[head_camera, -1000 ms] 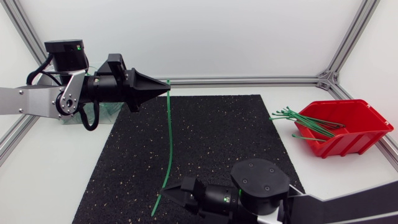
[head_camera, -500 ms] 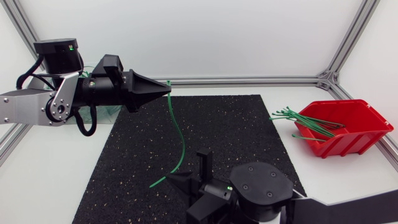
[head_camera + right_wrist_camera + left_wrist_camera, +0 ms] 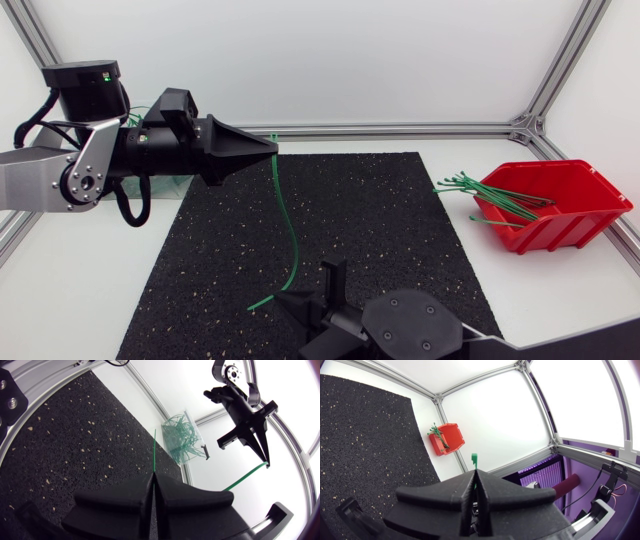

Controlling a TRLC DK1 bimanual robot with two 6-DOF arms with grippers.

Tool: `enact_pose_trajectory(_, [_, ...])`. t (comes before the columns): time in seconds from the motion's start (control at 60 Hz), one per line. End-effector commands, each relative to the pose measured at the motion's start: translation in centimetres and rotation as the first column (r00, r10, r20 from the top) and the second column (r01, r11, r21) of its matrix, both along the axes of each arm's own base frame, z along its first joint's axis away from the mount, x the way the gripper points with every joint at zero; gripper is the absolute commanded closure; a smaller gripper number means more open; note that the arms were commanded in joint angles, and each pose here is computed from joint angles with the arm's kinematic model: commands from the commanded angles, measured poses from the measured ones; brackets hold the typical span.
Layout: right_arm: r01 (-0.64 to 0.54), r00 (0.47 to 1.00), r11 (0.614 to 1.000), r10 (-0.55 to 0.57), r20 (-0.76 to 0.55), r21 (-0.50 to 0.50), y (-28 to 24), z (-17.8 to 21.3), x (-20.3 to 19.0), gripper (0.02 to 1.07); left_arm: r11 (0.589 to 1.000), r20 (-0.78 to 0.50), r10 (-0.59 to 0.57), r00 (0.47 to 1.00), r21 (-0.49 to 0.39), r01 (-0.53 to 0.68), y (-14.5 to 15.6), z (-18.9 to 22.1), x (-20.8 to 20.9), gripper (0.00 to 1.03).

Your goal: Take a green cable tie from the red box, thread the tail through the head to close it, then place it in the transparent bin on the left.

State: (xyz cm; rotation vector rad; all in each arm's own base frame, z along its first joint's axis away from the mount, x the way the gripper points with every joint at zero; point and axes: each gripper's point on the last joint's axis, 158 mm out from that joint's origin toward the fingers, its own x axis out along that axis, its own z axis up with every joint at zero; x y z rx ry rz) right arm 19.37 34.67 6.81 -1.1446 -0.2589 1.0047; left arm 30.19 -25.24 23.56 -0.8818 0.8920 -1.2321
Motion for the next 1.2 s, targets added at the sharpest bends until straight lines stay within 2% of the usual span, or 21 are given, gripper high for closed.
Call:
enact_pose_trajectory(0.0, [0.034, 0.999, 0.999, -0.034, -0.018, -0.004, -0.5, -0.8, 0.0, 1.02, 1.0, 0.016, -0.006, 1.0, 0.003, 0.006, 0.0, 0.0, -1.0, 1.0])
enact_pose_trajectory(0.217, [0.11, 0.994, 0.992, -0.108, -0.028, 0.062, -0.9, 0.9, 0.2, 1.02, 1.0, 0.015, -0.007, 1.0, 0.004, 0.007, 0.0, 0.2, -1.7, 1.0])
enact_pose_trajectory(0.45, [0.111, 0.992, 0.992, -0.107, -0.069, 0.056, -0.9, -0.1, -0.1, 1.01, 1.0, 0.015, -0.006, 1.0, 0.005, 0.006, 0.1, 0.2, -2.4, 1.0])
enact_pose_trajectory(0.5, [0.109, 0.991, 0.993, -0.105, -0.077, 0.049, -0.8, -0.5, -0.2, 0.93, 1.0, 0.015, -0.009, 1.0, 0.005, 0.009, 0.0, 0.3, -2.5, 1.0])
enact_pose_trajectory(0.517, [0.111, 0.991, 0.993, -0.106, -0.085, 0.051, -0.8, -0.7, -0.3, 0.88, 1.0, 0.013, -0.009, 1.0, 0.005, 0.009, 0.0, 0.3, -2.6, 1.0])
enact_pose_trajectory(0.55, [0.109, 0.991, 0.993, -0.105, -0.089, 0.047, -0.7, -0.9, -0.3, 0.86, 1.0, 0.015, -0.011, 1.0, 0.005, 0.01, 0.0, 0.4, -2.6, 1.0])
enact_pose_trajectory(0.6, [0.105, 0.989, 0.993, -0.099, -0.11, 0.046, -0.6, -1.4, -0.7, 0.88, 1.0, 0.015, -0.009, 1.0, 0.007, 0.009, -0.1, 0.4, -2.7, 1.0])
enact_pose_trajectory(0.667, [0.106, 0.987, 0.993, -0.099, -0.123, 0.05, -0.6, -1.5, -0.9, 1.02, 1.0, 0.015, -0.009, 1.0, 0.007, 0.009, -0.1, 0.4, -2.8, 1.0])
enact_pose_trajectory(1.183, [0.139, 0.98, 0.986, -0.125, -0.152, 0.088, -0.9, -0.6, -0.9, 1.02, 1.0, 0.011, -0.009, 1.0, 0.008, 0.009, 0.1, 0.6, -3.3, 1.0])
